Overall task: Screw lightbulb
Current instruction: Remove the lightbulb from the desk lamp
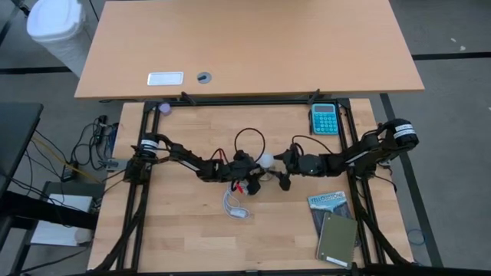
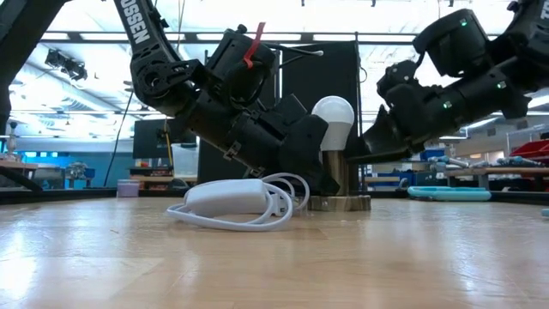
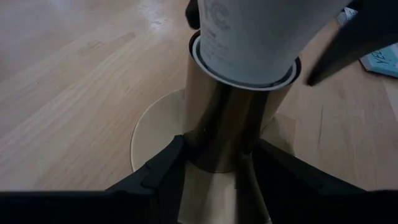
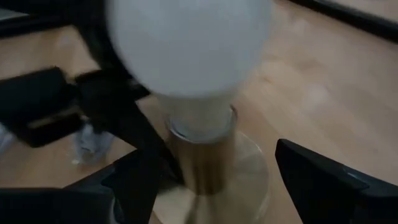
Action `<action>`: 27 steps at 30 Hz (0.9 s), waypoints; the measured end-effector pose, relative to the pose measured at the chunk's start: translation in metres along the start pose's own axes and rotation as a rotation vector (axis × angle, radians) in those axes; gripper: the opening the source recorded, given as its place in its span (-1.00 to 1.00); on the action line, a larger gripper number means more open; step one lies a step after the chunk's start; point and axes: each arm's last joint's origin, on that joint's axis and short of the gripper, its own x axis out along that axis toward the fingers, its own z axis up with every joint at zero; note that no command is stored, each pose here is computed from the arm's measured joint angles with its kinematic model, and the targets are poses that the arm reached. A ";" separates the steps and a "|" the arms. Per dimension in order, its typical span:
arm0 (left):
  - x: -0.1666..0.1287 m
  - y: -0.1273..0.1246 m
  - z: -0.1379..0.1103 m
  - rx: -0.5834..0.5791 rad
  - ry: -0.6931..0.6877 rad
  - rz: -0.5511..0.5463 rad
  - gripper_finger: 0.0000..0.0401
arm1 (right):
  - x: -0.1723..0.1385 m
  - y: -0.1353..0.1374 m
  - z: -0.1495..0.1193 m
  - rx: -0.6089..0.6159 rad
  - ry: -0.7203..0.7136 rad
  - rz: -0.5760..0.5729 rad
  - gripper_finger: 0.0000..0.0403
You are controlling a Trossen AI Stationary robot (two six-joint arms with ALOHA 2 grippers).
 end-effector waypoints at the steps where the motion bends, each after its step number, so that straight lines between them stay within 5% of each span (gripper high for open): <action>1: 0.000 0.000 0.000 0.000 0.000 0.000 -0.06 | 0.000 -0.001 -0.002 0.021 0.011 -0.024 0.54; 27: -0.007 -0.007 0.004 0.226 0.029 -0.079 0.04 | 0.013 0.016 -0.042 0.063 0.079 -0.036 0.52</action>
